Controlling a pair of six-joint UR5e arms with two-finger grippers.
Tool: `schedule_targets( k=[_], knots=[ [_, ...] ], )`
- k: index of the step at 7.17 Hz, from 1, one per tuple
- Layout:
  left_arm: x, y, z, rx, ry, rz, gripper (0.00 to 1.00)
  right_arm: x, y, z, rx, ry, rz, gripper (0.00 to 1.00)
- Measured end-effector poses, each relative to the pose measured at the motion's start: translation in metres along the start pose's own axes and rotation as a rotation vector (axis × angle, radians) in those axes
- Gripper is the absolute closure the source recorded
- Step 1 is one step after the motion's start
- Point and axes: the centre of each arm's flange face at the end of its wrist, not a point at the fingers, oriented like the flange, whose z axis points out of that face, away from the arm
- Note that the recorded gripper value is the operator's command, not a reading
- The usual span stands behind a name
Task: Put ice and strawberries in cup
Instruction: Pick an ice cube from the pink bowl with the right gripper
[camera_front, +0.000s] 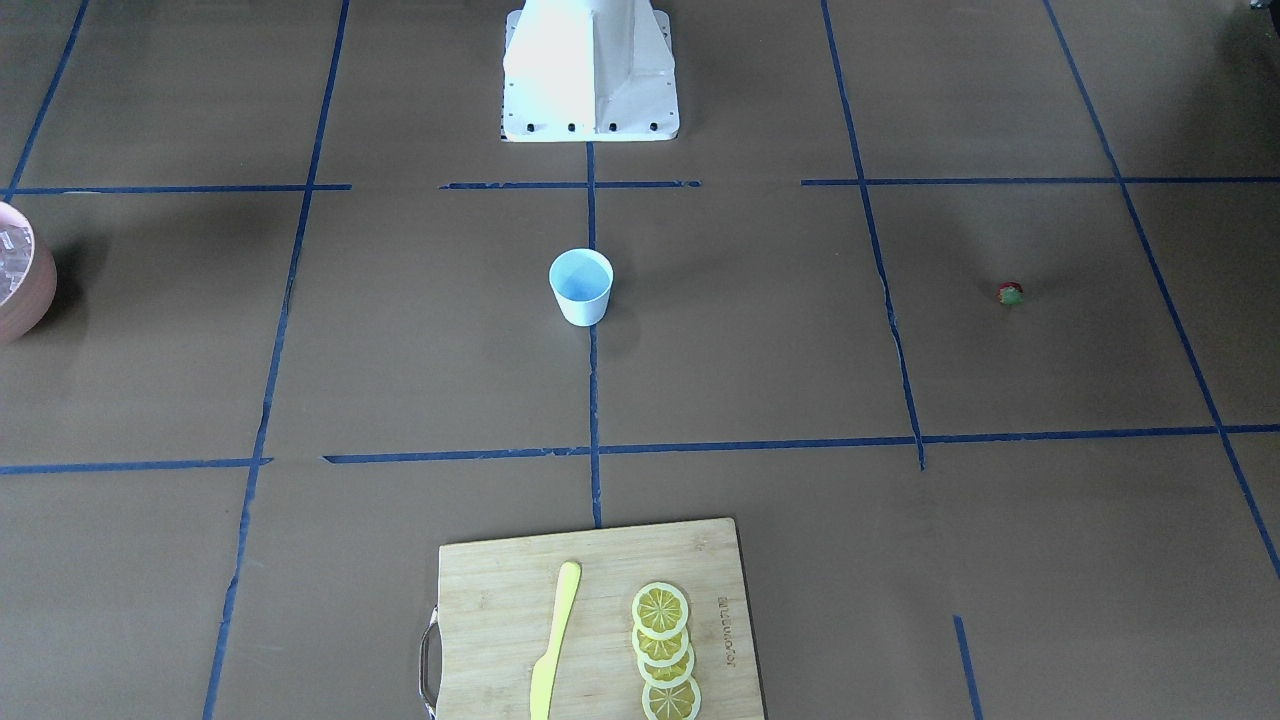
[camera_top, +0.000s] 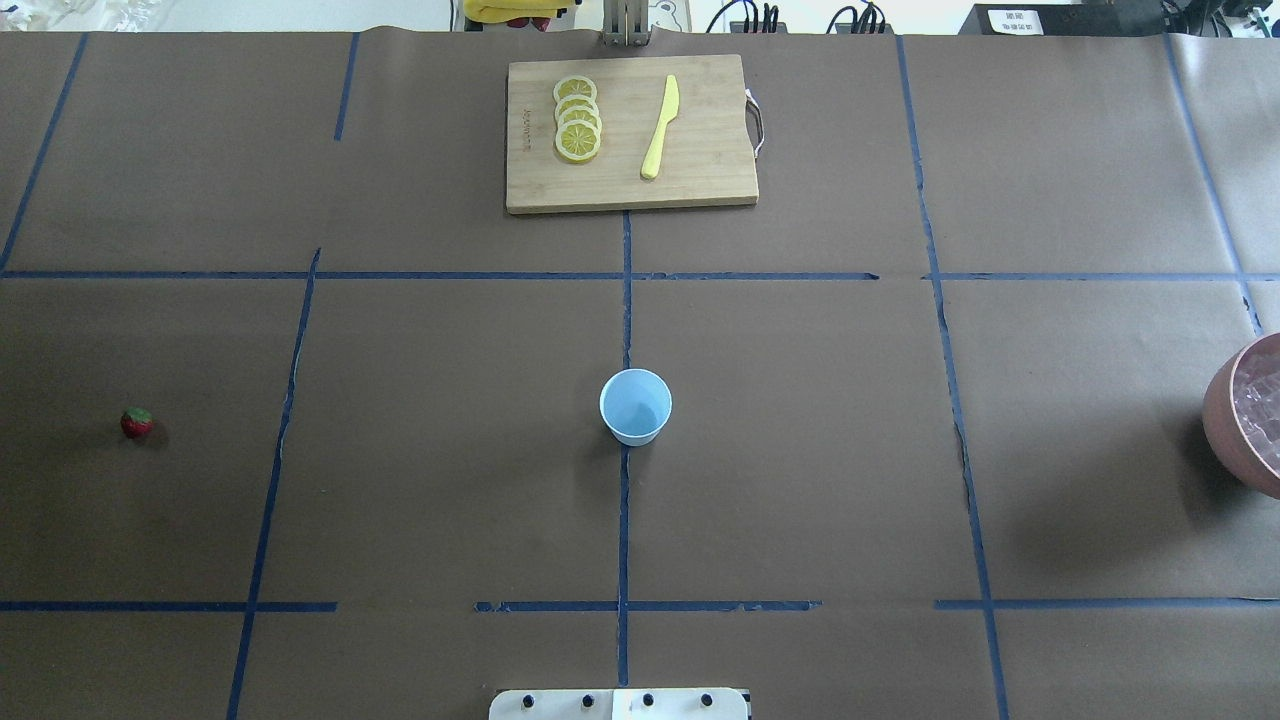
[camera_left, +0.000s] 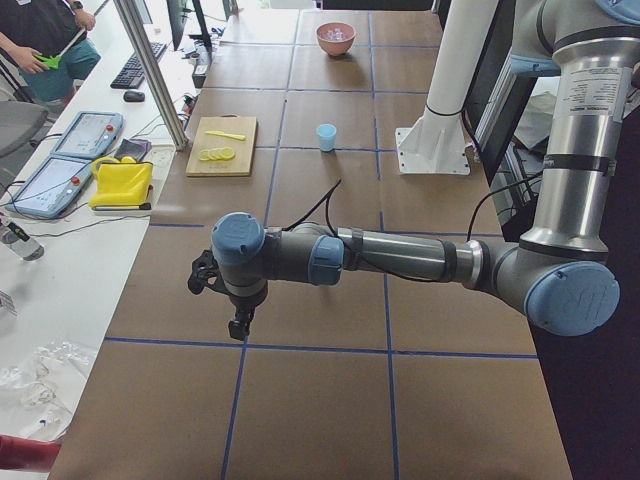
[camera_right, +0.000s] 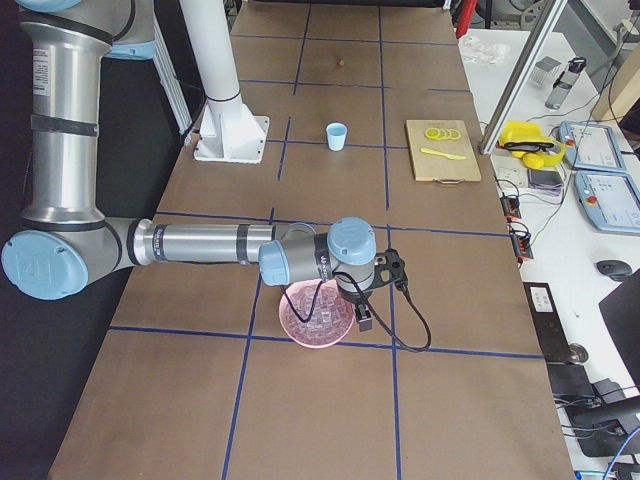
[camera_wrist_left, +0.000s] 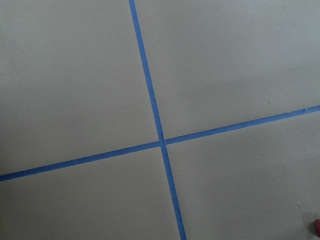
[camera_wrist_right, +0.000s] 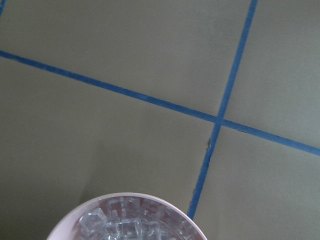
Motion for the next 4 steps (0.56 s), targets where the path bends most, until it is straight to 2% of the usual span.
schedule_targets(
  k=[1,2,4],
  knots=[
    [0.0,0.0,0.0,0.001,0.0,0.0,0.0,-0.011,0.004,0.017,-0.011,-0.016,-0.021,0.01],
    [0.001,-0.001,-0.001,0.002,0.0,0.001,0.0,-0.018,0.013,0.03,-0.026,-0.024,0.008,0.01],
    [0.003,-0.001,-0.003,0.005,-0.001,0.005,0.0,-0.022,0.04,0.047,-0.01,0.014,0.099,0.01]
  ],
)
